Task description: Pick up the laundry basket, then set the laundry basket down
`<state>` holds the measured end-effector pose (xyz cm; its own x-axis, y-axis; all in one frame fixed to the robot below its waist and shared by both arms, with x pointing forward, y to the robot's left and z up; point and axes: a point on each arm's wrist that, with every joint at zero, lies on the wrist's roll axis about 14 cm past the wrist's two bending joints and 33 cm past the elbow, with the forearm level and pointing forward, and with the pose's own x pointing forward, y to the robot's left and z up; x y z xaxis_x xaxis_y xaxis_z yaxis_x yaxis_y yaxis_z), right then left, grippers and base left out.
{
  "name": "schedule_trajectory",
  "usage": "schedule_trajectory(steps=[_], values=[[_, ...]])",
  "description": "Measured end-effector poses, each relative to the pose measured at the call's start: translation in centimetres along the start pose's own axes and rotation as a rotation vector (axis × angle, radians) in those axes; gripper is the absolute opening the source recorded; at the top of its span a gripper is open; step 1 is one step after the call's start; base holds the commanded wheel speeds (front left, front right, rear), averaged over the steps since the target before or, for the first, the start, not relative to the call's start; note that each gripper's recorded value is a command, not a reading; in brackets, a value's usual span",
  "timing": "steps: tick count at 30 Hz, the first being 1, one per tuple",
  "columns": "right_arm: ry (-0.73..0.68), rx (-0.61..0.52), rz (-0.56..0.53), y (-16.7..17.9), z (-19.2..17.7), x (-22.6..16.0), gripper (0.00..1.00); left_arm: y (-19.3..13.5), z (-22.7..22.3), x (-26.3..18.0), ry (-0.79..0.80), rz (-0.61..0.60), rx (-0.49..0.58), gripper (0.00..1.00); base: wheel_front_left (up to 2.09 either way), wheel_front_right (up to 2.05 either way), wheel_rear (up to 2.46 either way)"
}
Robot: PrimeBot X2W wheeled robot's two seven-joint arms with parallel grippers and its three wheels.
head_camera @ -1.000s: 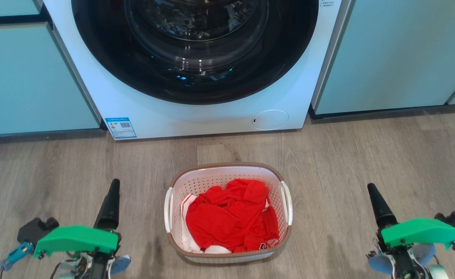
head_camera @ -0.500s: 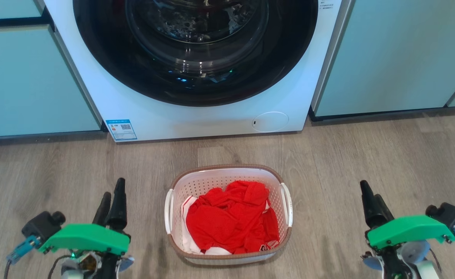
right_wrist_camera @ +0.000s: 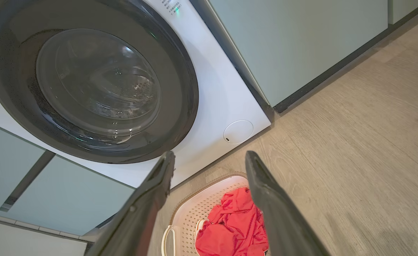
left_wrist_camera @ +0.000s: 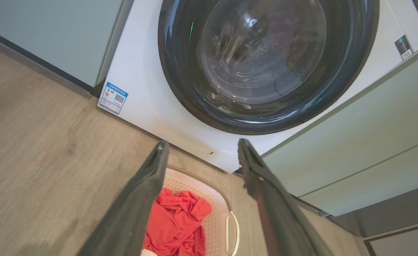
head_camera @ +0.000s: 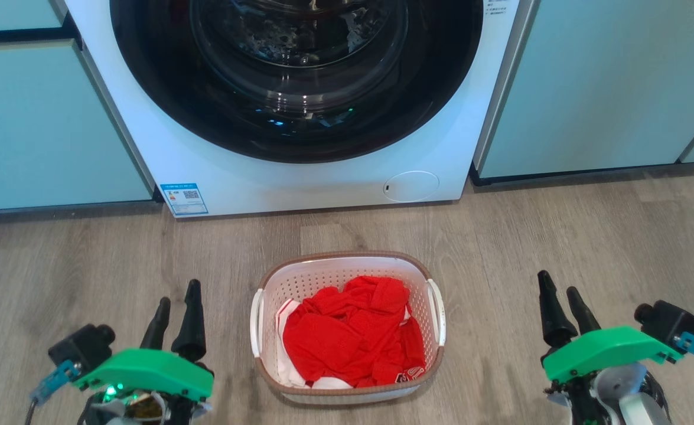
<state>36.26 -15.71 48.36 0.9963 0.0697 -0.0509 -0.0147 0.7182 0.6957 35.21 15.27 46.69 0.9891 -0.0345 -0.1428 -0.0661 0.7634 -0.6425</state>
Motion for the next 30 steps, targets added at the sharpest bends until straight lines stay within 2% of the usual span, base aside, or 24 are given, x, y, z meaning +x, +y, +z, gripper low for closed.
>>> schedule_trajectory(steps=[30], values=[[-0.033,-0.363,0.120,3.0,-0.3,0.0,1.00,-1.1,-0.1,-0.8,-0.052,-0.047,0.394,1.00,0.00,0.00,0.00]])
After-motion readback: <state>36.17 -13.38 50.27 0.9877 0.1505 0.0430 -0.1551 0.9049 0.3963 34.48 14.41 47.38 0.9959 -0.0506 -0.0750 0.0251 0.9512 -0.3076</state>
